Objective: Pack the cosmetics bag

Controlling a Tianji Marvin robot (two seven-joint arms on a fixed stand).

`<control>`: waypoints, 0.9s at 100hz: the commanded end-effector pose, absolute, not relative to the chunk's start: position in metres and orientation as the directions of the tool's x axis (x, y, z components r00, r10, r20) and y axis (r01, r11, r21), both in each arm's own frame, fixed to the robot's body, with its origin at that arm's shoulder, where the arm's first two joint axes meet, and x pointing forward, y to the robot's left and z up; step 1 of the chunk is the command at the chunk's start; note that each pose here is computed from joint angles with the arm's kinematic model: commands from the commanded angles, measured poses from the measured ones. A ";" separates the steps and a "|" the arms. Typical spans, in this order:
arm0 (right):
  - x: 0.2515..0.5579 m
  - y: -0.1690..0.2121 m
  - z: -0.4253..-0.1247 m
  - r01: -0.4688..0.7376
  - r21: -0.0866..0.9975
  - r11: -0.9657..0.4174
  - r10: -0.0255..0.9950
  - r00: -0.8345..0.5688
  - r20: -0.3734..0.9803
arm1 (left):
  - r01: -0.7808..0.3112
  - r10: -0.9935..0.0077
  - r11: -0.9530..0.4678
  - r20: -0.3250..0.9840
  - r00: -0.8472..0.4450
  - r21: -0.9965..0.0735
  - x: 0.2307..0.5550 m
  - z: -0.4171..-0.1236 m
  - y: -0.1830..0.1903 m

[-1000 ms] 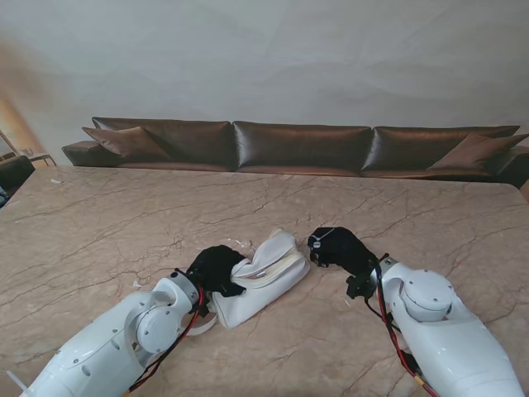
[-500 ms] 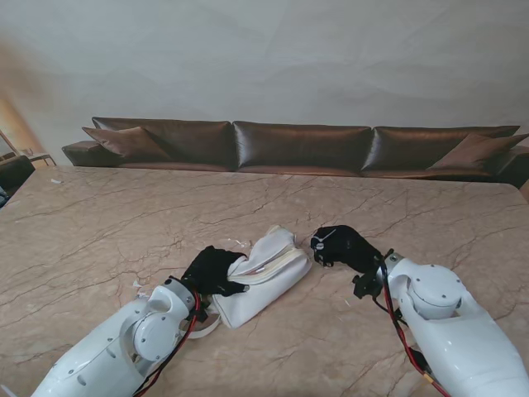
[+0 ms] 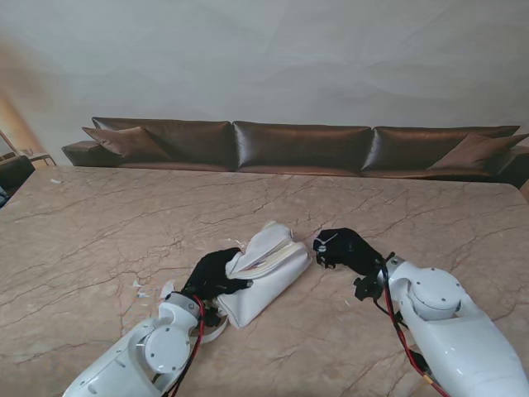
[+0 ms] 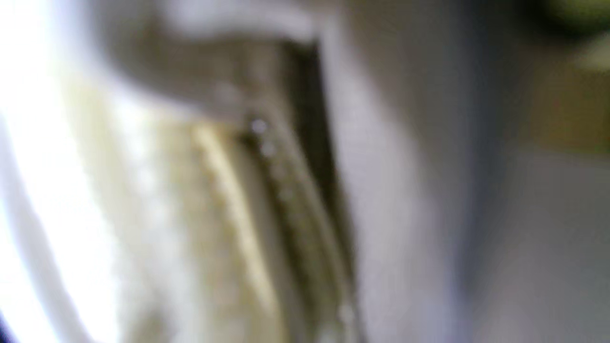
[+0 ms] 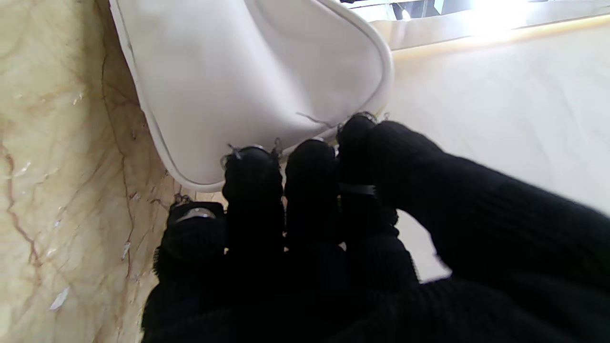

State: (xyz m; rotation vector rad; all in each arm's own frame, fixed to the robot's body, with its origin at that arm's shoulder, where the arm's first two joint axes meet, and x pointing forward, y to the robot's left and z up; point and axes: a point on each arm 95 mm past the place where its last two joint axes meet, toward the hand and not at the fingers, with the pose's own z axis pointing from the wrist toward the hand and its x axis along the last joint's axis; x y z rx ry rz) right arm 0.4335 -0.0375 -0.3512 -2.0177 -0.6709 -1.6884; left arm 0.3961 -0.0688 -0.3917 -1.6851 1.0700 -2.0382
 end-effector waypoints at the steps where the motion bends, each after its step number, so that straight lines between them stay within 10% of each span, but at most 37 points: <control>1: 0.433 -0.036 -0.353 0.598 -0.029 -0.801 0.073 0.146 0.987 | -0.291 -0.629 -0.684 0.743 -0.228 -0.669 0.377 -0.416 -0.077; 90: 0.441 -0.017 -0.378 0.305 -0.361 -0.881 -0.325 0.163 0.932 | -0.189 -0.691 -0.631 0.655 -0.305 -0.753 0.384 -0.425 -0.060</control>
